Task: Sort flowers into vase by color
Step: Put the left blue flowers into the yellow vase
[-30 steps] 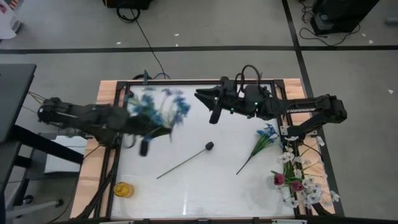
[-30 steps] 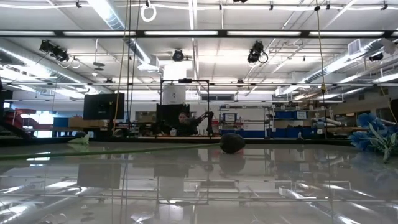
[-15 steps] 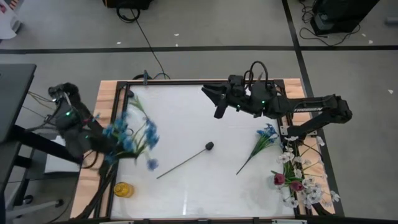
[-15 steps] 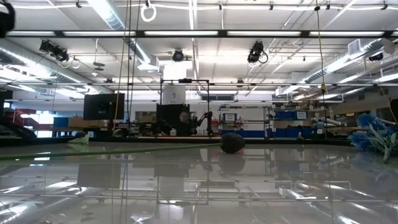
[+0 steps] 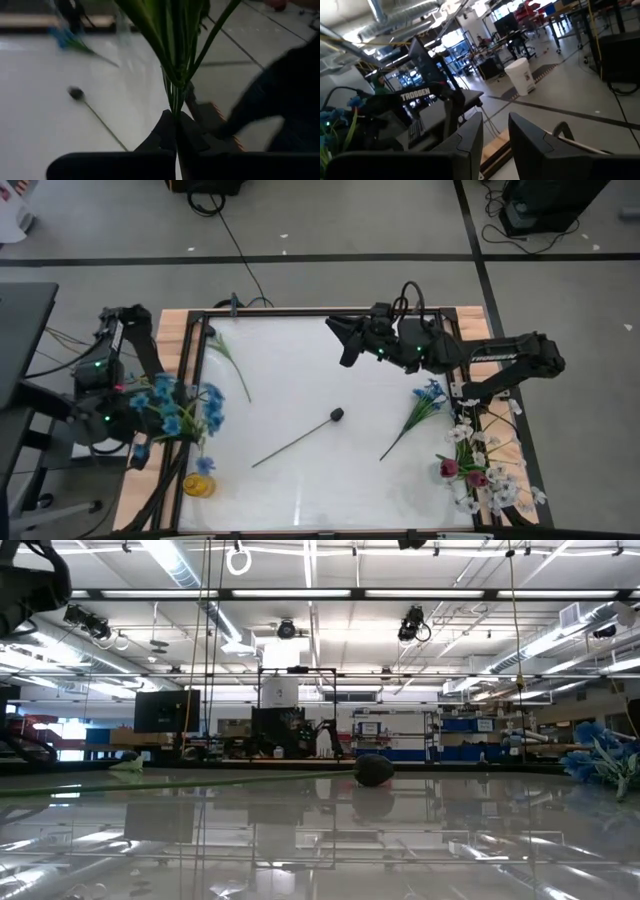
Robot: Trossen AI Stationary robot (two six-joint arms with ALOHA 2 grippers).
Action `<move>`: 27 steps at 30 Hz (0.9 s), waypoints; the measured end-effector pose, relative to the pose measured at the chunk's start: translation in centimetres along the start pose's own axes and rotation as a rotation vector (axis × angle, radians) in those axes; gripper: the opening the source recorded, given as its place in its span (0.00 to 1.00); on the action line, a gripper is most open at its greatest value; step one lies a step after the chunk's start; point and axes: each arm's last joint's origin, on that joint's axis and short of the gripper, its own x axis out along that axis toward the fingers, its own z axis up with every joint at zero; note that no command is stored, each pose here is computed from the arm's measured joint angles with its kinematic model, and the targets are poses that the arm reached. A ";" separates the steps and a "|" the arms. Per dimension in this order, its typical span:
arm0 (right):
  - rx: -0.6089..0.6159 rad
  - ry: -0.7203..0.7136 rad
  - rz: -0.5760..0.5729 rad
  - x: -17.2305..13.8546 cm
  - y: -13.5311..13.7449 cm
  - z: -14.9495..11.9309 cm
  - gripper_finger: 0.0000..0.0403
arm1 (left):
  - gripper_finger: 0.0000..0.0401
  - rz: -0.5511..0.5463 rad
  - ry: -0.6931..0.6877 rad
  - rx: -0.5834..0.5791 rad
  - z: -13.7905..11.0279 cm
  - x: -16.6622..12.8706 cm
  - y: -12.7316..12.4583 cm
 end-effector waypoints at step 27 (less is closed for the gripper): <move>0.008 0.042 0.166 0.9 0.9 -1.1 0.25 | 0.00 0.054 -0.429 0.020 7.3 4.3 -0.2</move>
